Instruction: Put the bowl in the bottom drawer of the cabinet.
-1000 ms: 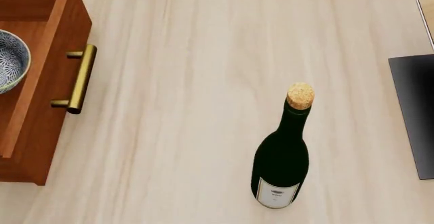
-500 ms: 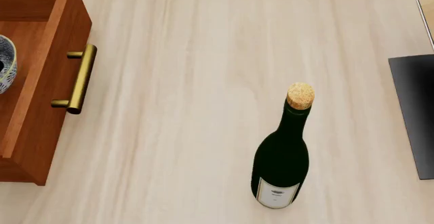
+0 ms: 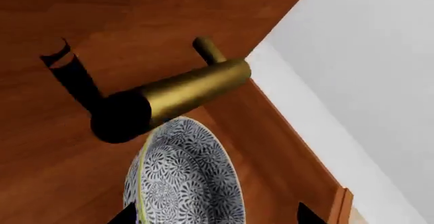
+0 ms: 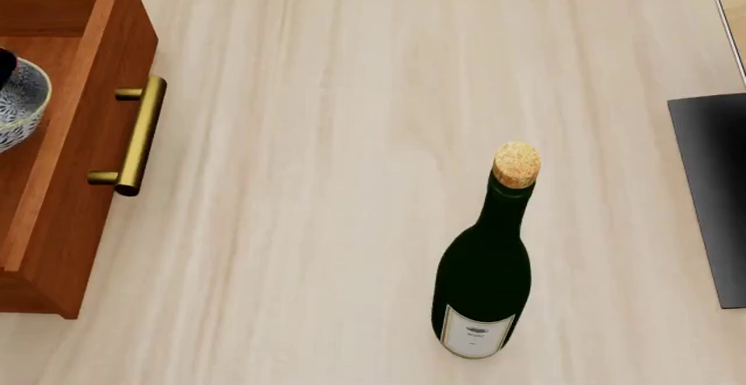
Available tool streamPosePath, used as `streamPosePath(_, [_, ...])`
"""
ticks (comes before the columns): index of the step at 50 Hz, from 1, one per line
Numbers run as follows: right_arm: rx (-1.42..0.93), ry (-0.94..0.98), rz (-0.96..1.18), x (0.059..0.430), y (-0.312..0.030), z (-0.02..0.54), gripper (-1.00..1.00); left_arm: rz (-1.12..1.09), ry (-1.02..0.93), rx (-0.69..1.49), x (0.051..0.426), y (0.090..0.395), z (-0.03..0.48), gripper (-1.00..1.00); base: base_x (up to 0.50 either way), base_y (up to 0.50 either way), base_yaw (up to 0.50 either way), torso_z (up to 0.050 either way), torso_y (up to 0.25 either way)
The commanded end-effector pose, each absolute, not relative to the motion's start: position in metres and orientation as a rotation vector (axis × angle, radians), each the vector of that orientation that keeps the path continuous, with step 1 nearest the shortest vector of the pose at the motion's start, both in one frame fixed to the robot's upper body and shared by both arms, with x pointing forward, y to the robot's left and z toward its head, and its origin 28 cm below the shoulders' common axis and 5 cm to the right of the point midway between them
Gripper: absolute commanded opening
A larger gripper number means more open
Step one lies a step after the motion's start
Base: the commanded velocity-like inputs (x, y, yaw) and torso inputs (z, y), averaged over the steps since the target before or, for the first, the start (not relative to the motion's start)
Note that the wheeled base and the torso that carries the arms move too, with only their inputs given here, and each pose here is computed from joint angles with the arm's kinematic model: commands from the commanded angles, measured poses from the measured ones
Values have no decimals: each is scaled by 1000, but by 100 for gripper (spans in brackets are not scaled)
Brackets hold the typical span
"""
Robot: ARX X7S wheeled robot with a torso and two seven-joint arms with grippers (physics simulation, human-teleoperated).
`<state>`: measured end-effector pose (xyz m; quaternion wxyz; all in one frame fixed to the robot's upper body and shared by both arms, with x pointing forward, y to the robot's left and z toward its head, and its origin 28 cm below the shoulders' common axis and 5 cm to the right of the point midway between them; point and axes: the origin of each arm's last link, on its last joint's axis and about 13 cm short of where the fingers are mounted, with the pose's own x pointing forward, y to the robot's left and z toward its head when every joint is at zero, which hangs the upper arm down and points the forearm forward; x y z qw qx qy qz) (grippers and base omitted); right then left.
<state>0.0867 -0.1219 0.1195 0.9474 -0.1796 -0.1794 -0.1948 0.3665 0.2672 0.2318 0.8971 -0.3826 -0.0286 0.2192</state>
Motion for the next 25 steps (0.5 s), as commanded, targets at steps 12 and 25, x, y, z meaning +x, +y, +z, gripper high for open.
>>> streamPosePath(12, [-351, -367, -402, 88, -119, 115, 100, -225, -476, -620, 199, 200, 327, 100, 0, 0, 0, 0, 0])
streamPosePath(25, [-342, -368, -399, 95, -116, 112, 100, -146, -888, -338, 154, 194, 332, 100, 0, 0, 0, 0, 0])
